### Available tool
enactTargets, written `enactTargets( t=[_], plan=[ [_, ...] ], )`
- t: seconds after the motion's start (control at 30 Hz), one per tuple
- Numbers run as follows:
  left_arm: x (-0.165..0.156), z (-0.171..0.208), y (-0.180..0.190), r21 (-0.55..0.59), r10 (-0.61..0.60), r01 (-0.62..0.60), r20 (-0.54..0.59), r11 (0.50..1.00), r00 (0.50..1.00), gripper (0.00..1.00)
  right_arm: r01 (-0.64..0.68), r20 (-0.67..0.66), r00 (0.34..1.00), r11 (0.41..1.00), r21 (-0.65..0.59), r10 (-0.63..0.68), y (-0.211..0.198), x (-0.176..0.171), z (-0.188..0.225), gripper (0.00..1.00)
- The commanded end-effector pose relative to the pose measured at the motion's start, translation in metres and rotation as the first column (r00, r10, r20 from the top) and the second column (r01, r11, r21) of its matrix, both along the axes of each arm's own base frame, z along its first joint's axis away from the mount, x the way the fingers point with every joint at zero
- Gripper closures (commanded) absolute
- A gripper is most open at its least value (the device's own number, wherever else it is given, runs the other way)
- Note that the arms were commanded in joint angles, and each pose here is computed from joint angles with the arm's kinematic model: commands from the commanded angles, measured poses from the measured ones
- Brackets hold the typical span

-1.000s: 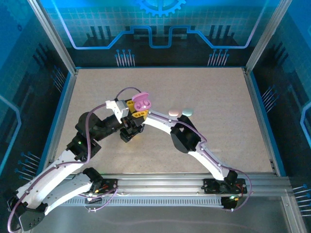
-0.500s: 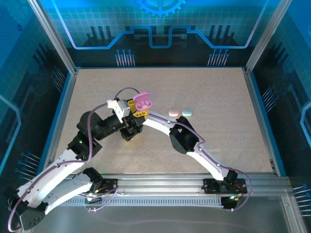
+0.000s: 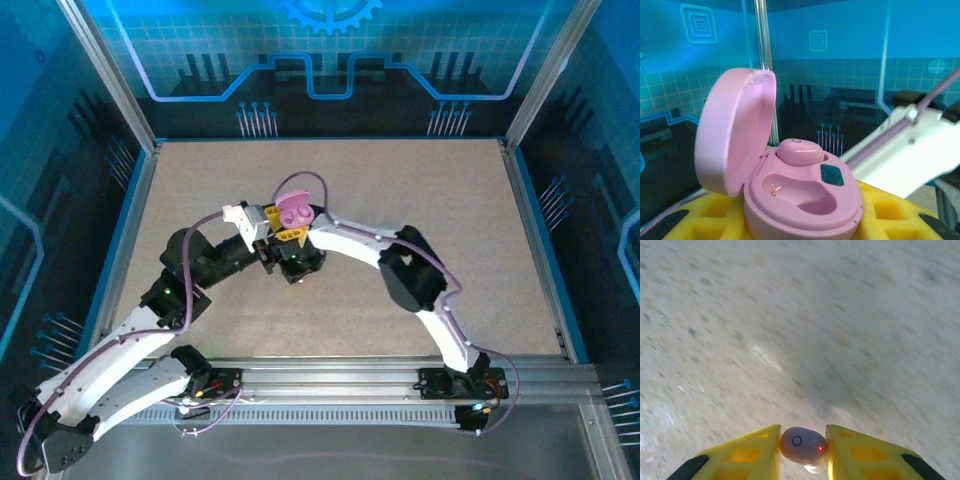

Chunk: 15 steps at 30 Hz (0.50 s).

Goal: Insert wireless bluetooth earbuds into charging case

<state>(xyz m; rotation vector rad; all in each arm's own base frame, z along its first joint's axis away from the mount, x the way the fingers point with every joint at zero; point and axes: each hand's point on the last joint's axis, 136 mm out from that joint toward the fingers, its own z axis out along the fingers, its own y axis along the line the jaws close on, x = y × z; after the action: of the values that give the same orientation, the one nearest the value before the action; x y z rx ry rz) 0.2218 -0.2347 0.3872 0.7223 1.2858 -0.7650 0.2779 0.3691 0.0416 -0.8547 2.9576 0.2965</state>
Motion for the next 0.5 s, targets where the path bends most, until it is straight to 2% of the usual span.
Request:
enactTargets(
  t=[0.0, 0.27, 0.37, 0.47],
  plan=[
    [-0.001, 0.02, 0.002, -0.04, 0.004, -0.003, 0.037, 0.999, 0.999, 0.7, 0.15, 0.029, 0.988, 0.988, 0.033, -0.151, -0.034, 0.013, 0.012, 0.7],
    [0.005, 0.013, -0.004, -0.04, -0.009, 0.01, 0.016, 0.999, 1.0, 0.7, 0.422, -0.016, 0.907, 0.906, 0.031, -0.422, -0.136, 0.002, -0.005, 0.7],
    [0.006, 0.012, -0.008, -0.042, -0.021, 0.021, 0.006, 0.999, 1.0, 0.7, 0.48, -0.02, 0.877, 0.877, 0.031, -0.48, -0.16, -0.001, -0.01, 0.7],
    [0.009, 0.009, -0.01, -0.037, -0.023, 0.023, -0.002, 0.999, 1.0, 0.7, 0.482, -0.004, 0.876, 0.876, -0.002, -0.482, -0.174, -0.002, -0.013, 0.7]
  ],
)
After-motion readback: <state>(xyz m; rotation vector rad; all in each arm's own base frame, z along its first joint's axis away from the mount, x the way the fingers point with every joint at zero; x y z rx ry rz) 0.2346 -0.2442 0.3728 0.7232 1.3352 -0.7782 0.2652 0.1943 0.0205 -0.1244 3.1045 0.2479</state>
